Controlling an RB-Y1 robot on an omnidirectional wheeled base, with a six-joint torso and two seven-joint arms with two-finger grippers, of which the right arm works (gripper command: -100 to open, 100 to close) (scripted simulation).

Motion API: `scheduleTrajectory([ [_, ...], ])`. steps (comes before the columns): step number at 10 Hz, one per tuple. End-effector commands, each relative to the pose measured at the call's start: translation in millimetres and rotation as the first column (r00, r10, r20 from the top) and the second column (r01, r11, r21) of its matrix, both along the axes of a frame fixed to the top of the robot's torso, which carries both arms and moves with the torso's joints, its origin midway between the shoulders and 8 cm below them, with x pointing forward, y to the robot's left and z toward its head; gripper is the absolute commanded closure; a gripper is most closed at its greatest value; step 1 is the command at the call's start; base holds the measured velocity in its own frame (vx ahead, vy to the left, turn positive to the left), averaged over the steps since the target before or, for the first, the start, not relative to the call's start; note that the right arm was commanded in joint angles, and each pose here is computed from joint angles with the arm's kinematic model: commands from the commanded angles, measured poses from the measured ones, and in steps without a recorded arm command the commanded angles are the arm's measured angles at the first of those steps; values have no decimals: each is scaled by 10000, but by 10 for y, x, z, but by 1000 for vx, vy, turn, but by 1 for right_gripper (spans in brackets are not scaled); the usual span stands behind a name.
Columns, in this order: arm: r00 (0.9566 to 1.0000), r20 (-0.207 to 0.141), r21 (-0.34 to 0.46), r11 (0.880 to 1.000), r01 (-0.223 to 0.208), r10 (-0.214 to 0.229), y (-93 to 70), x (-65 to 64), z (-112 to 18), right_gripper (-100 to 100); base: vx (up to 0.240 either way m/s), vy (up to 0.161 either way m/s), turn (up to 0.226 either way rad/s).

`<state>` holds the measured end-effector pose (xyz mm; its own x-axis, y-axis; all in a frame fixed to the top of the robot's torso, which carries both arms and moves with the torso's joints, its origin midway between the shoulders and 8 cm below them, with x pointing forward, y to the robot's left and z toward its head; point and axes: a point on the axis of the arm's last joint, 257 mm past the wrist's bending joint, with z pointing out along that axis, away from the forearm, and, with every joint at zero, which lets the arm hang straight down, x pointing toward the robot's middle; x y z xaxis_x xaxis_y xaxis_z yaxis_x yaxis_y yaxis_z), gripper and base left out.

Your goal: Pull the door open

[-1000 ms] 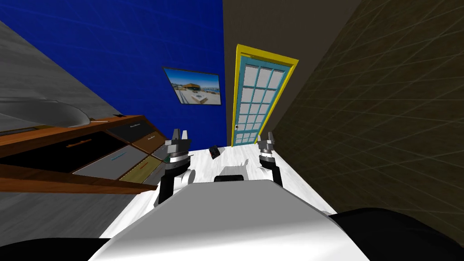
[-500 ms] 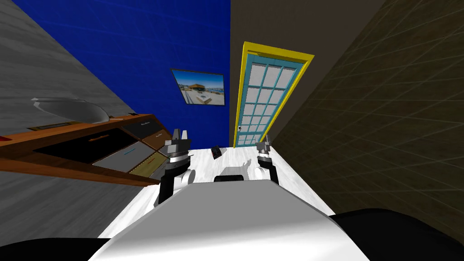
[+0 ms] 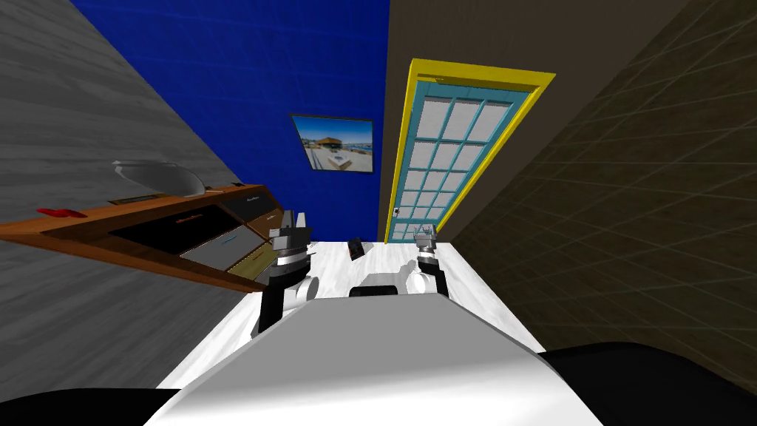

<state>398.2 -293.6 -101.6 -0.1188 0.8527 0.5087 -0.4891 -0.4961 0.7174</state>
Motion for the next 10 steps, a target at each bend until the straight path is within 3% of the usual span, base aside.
scheduleTrajectory([
  [1, 9997, -124, 633, 9978, -205, 213, -42, 41, -161, -100, 97, -43, 225],
  [2, 9996, -178, 635, 9978, -196, 208, -45, 45, -187, -100, 66, -39, 64],
  [5, 9981, -312, 1786, 9828, -467, 531, -137, 108, -469, -100, 60, -43, 172],
  [8, 9970, -473, 2173, 9749, -489, 606, -179, 129, -624, -100, 53, -23, 77],
  [10, 9957, -543, 2933, 9544, -559, 750, -258, 156, -822, -100, 59, -36, 170],
])
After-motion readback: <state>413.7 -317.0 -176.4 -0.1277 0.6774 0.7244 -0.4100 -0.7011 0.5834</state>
